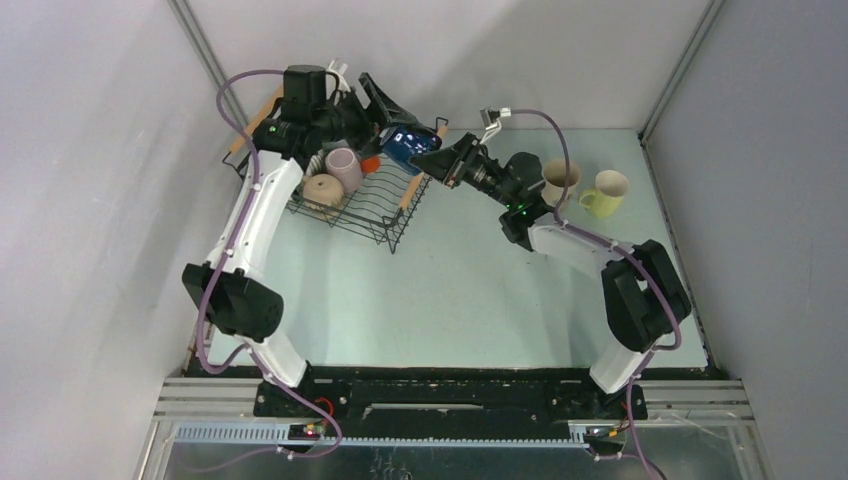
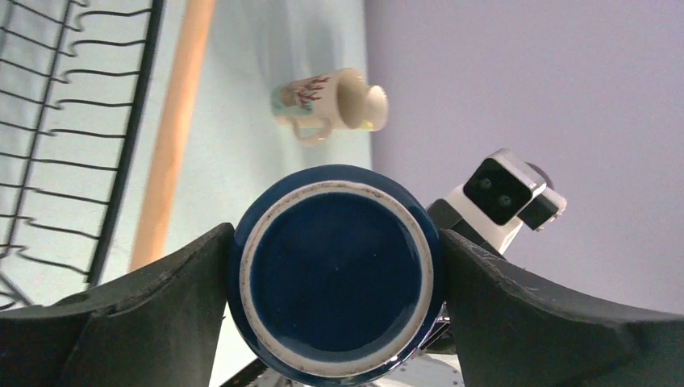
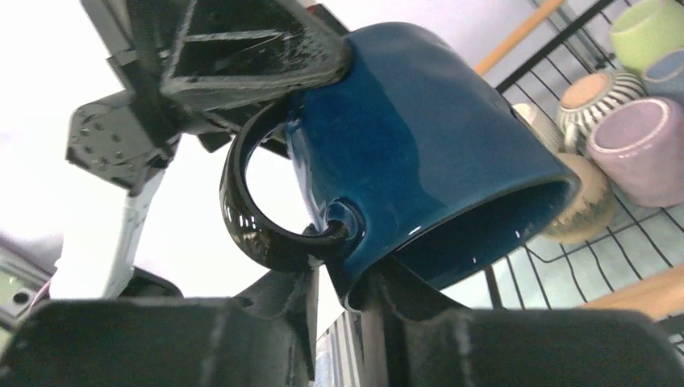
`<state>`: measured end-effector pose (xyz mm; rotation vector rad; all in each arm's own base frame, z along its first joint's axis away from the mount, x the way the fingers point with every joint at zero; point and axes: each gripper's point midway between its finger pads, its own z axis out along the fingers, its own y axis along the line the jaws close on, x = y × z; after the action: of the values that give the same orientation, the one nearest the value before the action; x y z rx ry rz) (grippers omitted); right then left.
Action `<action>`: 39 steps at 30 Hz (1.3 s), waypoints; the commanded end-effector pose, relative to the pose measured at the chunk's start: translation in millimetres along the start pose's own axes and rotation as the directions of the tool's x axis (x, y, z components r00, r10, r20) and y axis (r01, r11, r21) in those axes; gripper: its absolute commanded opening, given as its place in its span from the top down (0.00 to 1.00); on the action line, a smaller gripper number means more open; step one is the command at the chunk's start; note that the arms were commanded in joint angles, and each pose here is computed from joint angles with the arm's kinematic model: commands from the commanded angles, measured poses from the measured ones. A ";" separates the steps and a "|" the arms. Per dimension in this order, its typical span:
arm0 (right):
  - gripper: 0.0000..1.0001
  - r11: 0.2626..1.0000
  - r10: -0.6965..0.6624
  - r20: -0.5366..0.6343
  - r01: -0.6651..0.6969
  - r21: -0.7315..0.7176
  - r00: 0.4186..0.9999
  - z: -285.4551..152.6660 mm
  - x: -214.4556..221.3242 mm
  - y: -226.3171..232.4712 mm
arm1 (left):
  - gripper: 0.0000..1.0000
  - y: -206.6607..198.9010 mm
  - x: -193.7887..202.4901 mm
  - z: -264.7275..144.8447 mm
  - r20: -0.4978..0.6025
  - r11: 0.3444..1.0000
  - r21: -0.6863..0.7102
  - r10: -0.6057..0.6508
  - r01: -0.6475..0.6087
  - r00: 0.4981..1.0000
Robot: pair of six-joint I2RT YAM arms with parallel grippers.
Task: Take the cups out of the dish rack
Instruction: Place the cup at the center of the board.
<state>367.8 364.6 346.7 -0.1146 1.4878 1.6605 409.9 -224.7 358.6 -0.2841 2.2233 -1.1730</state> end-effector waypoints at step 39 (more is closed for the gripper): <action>1.00 0.955 -0.275 0.072 0.264 0.137 0.959 -61.5 -60.6 94.3 | 0.00 -87.4 -3.8 -28.9 0.088 0.948 0.314 0.015 -0.042 0.996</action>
<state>328.7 313.0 392.5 -0.1360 1.5667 1.3959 389.5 -256.6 407.7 -0.2585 2.0155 -1.4575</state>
